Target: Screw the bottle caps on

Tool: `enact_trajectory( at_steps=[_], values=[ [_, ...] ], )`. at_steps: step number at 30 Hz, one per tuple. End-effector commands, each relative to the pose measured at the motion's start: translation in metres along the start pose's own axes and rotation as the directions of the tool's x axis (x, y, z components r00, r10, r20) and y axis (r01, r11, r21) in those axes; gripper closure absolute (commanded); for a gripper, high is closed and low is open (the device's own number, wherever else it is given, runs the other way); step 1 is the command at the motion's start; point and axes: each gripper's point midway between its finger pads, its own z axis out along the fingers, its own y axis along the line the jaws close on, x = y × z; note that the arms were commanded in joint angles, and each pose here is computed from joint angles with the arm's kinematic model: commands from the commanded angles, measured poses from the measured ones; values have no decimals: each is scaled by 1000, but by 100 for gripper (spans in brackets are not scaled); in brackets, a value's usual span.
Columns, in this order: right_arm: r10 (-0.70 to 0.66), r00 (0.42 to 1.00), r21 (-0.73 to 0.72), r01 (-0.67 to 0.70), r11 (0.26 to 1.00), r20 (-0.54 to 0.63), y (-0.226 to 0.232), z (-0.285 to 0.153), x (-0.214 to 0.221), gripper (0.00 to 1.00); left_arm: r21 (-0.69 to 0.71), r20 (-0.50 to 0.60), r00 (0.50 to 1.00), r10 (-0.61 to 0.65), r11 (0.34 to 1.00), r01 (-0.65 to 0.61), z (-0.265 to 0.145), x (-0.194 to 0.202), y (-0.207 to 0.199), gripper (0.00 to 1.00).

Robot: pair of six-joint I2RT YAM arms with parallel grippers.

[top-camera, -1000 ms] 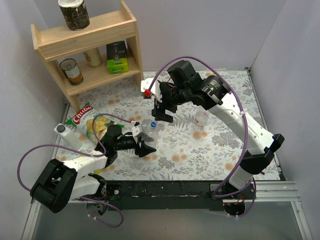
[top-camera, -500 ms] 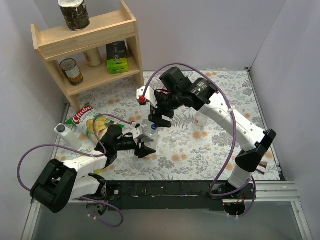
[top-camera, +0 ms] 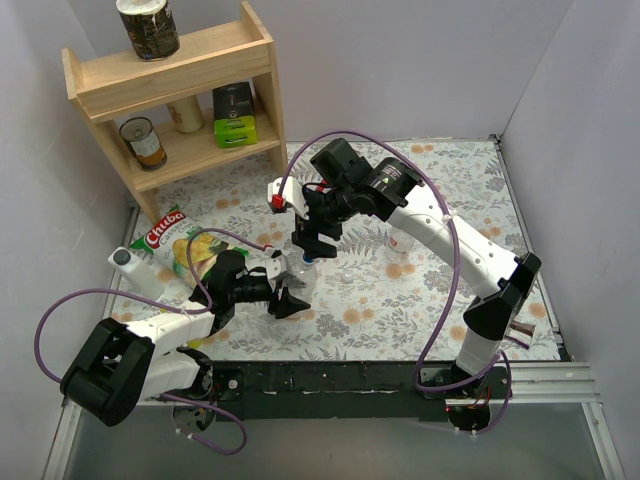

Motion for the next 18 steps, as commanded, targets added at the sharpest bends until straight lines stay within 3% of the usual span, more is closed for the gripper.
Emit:
enact_trajectory(
  at_steps=[1,11,18],
  values=[
    [3,1000,28,-3,1000,7,-7,5,-4,18,33,52,993,103,994,-105,-1,-18,-4,100],
    [11,1000,16,-11,1000,-15,-4,5,3,19,7,53,992,114,993,-114,-2,-15,-2,100],
    [-194,972,10,195,981,132,12,-31,-42,17,28,31,997,72,997,-73,-1,-8,-5,100]
  ],
)
